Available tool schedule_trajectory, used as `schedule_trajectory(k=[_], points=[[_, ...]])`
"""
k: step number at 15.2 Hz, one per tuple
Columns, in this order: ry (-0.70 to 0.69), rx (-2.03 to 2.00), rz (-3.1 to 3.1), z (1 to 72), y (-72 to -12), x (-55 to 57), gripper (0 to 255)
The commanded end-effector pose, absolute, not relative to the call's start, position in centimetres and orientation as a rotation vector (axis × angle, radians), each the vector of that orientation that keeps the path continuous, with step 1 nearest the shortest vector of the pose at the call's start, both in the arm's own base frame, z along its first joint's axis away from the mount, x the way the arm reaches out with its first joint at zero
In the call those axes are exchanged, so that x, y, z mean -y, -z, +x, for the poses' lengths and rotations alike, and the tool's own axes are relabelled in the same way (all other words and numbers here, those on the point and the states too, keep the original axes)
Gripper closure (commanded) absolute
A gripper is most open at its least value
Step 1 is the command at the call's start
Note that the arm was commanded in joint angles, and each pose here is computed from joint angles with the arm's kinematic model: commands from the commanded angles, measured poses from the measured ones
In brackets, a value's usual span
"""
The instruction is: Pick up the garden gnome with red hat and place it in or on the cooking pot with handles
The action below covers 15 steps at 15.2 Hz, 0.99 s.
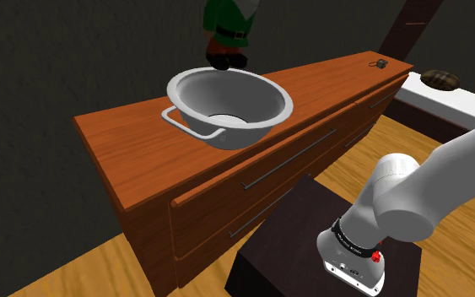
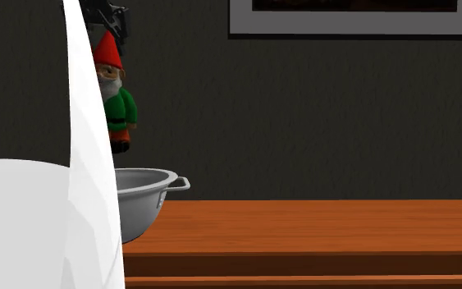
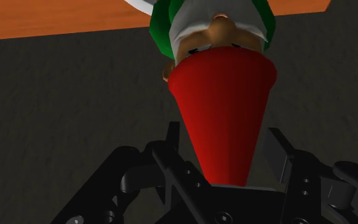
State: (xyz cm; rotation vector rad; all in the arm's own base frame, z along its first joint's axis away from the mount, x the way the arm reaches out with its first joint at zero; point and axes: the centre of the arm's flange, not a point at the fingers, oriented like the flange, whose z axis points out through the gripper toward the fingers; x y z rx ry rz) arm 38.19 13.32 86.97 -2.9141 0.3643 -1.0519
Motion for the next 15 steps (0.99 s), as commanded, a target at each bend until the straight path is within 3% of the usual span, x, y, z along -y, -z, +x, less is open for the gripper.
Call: schedule_trajectory(k=[1,15], points=[[1.056,-0.364,-2.912,38.1,-85.9,-13.3,255],[1.056,-0.364,-2.912,38.1,-79.8,-13.3,255]])
